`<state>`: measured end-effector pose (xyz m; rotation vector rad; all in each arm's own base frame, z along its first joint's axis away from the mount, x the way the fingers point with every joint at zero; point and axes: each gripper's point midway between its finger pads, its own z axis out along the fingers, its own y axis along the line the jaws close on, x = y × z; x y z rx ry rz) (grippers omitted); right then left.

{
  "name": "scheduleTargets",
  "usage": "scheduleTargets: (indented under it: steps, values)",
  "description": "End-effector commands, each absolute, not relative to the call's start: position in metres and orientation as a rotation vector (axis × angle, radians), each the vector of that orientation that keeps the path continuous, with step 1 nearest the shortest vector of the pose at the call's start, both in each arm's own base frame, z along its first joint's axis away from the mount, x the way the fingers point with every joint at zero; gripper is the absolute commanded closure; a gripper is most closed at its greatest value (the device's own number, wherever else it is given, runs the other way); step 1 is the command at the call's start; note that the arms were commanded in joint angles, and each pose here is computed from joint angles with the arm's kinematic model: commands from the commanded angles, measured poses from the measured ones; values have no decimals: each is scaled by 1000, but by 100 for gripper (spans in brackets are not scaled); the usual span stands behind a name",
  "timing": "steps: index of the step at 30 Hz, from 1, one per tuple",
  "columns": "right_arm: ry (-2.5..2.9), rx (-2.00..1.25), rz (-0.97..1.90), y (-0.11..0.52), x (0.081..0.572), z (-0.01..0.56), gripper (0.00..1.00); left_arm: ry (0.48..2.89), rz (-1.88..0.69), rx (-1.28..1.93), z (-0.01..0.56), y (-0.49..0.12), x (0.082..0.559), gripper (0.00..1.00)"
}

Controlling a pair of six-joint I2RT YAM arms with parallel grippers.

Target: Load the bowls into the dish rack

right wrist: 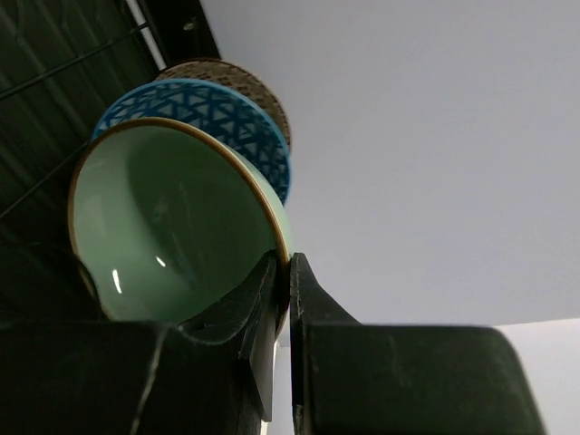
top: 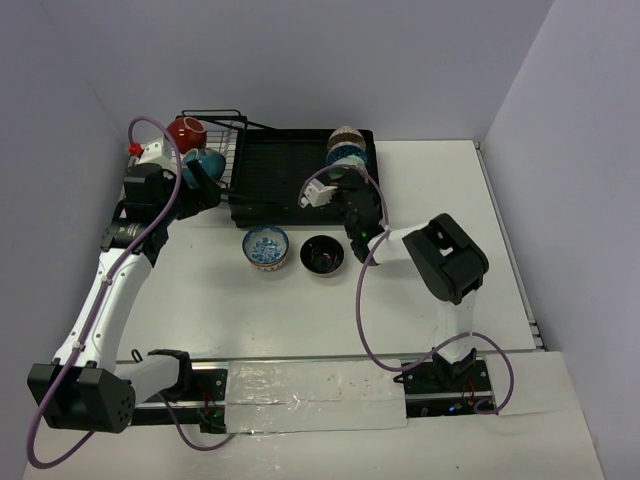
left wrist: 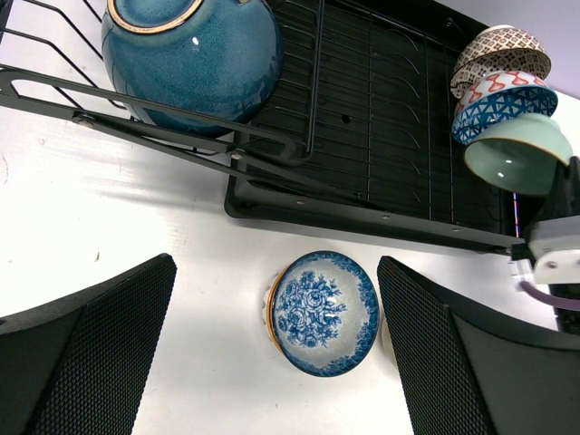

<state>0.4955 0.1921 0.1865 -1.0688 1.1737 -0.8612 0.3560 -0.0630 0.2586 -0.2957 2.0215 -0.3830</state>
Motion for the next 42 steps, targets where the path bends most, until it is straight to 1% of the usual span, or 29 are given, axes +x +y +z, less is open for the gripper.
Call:
scheduleTargets:
  steps: [1,9,15,16,18,19,21,23,29,36,38,39,40,41,42]
  values:
    - [1057,-951,-893,198,496,230,100,1989,-403,-286,267,-64,358,1]
    - [1082,-971,-865,196,486,216,100,1981,-400,-284,269,-63,357,1]
    - [1069,-900,-860,191,482,230,91,1977,-404,-282,270,-64,357,1]
    - [1067,-895,-858,191,481,231,88,1975,-403,-283,271,-64,356,1]
    - [1068,-869,-862,189,482,235,79,1974,-402,-281,271,-64,356,1]
    - [1067,-865,-868,189,482,237,64,1971,-404,-279,272,-64,356,1]
    - [1065,-833,-881,186,482,241,50,1973,-403,-281,272,-64,356,1]
    - [1059,-817,-878,186,481,243,46,1970,-404,-278,273,-64,356,1]
    - [1061,-763,-886,179,477,250,43,1967,-404,-277,274,-64,354,1]
    - [1052,-553,-882,154,453,293,39,1958,-429,-268,277,-67,354,1]
    - [1082,-486,-851,145,446,300,36,1955,-443,-264,280,-69,352,1]
    - [1125,-404,-809,135,441,308,31,1955,-447,-266,279,-70,352,1]
    - [1152,-368,-784,130,438,310,27,1955,-458,-275,280,-71,350,1]
    - [1224,-328,-734,127,438,301,25,1960,-480,-274,279,-74,349,1]
    - [1230,-267,-690,120,430,317,22,1965,-495,-272,279,-77,347,1]
